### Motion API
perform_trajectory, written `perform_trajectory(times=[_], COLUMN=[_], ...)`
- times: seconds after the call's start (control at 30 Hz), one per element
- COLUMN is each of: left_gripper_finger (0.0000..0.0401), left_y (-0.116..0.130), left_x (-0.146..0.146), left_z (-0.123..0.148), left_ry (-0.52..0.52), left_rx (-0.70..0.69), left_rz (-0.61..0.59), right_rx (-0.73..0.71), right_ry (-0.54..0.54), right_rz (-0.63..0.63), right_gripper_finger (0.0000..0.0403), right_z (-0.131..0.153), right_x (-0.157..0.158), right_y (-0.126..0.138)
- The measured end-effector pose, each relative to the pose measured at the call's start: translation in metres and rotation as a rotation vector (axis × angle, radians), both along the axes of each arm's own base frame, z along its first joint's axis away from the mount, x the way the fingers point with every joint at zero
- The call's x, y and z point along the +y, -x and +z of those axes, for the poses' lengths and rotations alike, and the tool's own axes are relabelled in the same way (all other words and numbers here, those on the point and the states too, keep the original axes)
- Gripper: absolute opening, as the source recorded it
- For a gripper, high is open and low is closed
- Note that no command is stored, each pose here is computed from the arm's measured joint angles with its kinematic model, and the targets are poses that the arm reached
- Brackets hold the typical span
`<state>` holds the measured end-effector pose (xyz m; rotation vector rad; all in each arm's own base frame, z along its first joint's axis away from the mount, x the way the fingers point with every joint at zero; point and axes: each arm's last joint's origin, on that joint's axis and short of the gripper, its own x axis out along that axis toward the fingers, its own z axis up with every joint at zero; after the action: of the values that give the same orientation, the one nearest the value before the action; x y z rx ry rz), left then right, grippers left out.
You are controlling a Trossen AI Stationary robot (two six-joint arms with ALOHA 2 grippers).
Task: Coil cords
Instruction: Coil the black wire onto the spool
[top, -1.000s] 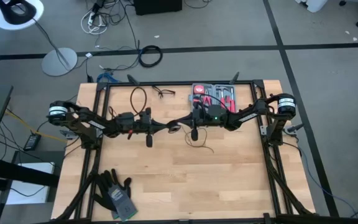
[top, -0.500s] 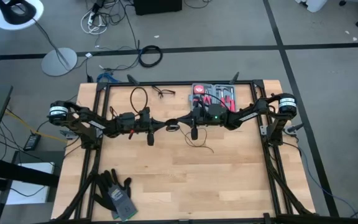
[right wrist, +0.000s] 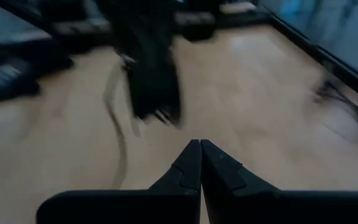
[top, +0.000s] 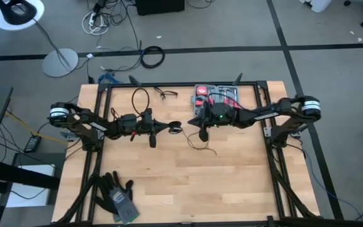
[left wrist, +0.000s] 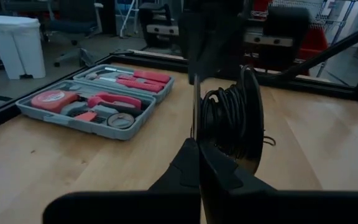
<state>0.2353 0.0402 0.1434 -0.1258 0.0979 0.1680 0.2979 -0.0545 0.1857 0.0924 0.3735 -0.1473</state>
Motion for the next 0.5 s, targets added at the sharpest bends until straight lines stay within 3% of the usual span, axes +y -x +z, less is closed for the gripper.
perform_trajectory(times=[0.27, 0.37, 0.5], left_gripper_finger=[0.0, 0.0, 0.0], left_y=[0.0, 0.0, 0.0], left_x=[0.0, 0.001, 0.001], left_z=[-0.001, -0.001, -0.001], left_ry=[-0.008, -0.014, -0.033], left_rx=[0.009, 0.011, 0.016], left_rz=[0.007, 0.018, 0.017], right_rx=[0.166, 0.182, 0.151], right_ry=[-0.018, -0.002, -0.035], right_rz=[-0.105, -0.163, -0.142], right_gripper_finger=[0.0002, 0.0002, 0.0002], right_z=[0.017, 0.016, 0.011], right_x=[0.017, 0.031, 0.049], right_y=[0.028, 0.029, 0.022])
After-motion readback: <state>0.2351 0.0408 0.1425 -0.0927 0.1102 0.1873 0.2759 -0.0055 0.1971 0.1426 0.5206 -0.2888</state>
